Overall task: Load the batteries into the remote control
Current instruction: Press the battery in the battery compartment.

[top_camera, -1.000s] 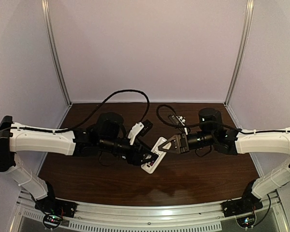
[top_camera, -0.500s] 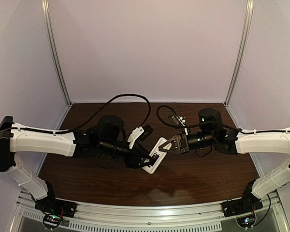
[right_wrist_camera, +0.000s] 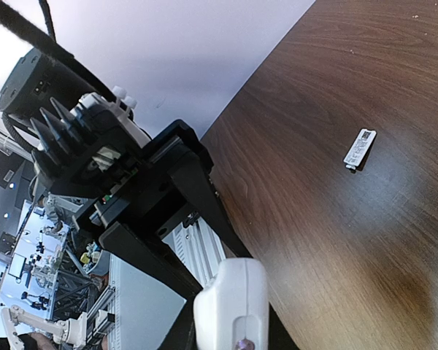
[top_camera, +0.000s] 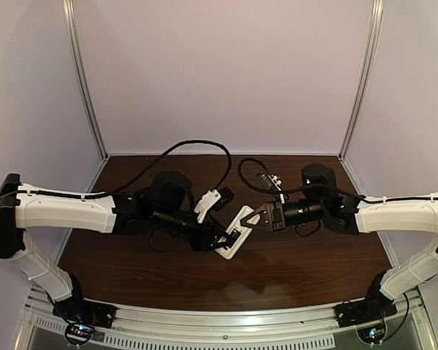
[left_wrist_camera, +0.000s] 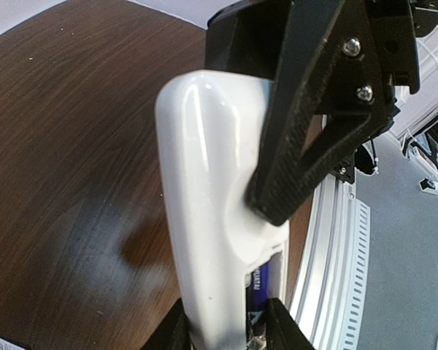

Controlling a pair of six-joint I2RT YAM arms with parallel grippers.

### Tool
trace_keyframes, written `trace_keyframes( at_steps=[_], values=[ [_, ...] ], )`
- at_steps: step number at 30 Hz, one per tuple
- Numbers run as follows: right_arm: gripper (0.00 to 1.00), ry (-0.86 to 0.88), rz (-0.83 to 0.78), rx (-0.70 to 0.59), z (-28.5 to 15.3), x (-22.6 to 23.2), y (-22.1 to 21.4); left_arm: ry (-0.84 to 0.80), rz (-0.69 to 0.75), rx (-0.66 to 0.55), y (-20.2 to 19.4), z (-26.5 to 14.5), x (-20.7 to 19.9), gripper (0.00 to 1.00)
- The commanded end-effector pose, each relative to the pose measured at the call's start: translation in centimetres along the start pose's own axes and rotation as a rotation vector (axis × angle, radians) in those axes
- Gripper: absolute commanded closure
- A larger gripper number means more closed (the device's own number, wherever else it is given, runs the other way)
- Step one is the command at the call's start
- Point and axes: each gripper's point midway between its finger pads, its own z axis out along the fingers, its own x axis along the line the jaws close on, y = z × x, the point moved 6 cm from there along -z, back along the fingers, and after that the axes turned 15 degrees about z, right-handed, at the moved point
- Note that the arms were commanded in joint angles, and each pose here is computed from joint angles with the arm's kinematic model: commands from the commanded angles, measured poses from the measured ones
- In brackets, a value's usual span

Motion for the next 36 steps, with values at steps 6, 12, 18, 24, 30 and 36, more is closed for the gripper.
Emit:
trace_keyframes(
  at_steps=[6, 12, 18, 24, 30, 36],
  values=[
    [1.0, 0.122, -0.045, 0.045, -0.3, 2.7, -0.4, 0.074, -0.044, 0.021, -1.0, 0.5, 1.8, 0.62],
    [1.0, 0.094, -0.046, 0.054, -0.1, 2.1, -0.6, 0.006, -0.08, -0.093, 1.3, 0.1, 1.6, 0.6],
    [1.0, 0.093, -0.054, 0.056, 0.0, 2.1, -0.7, -0.003, -0.119, -0.12, 1.6, 0.4, 2.0, 0.6],
    [1.0, 0.091, -0.065, 0.06, 0.0, 2.2, -0.9, 0.012, -0.179, -0.112, 1.4, 0.8, 2.8, 0.6],
    [1.0, 0.089, -0.073, 0.063, 0.1, 2.2, -1.0, 0.023, -0.224, -0.109, 1.4, 1.3, 3.3, 0.56],
    [1.0, 0.088, -0.074, 0.061, 0.3, 2.3, -0.8, 0.09, -0.236, -0.068, 1.0, 1.5, 4.2, 0.55]
  ],
)
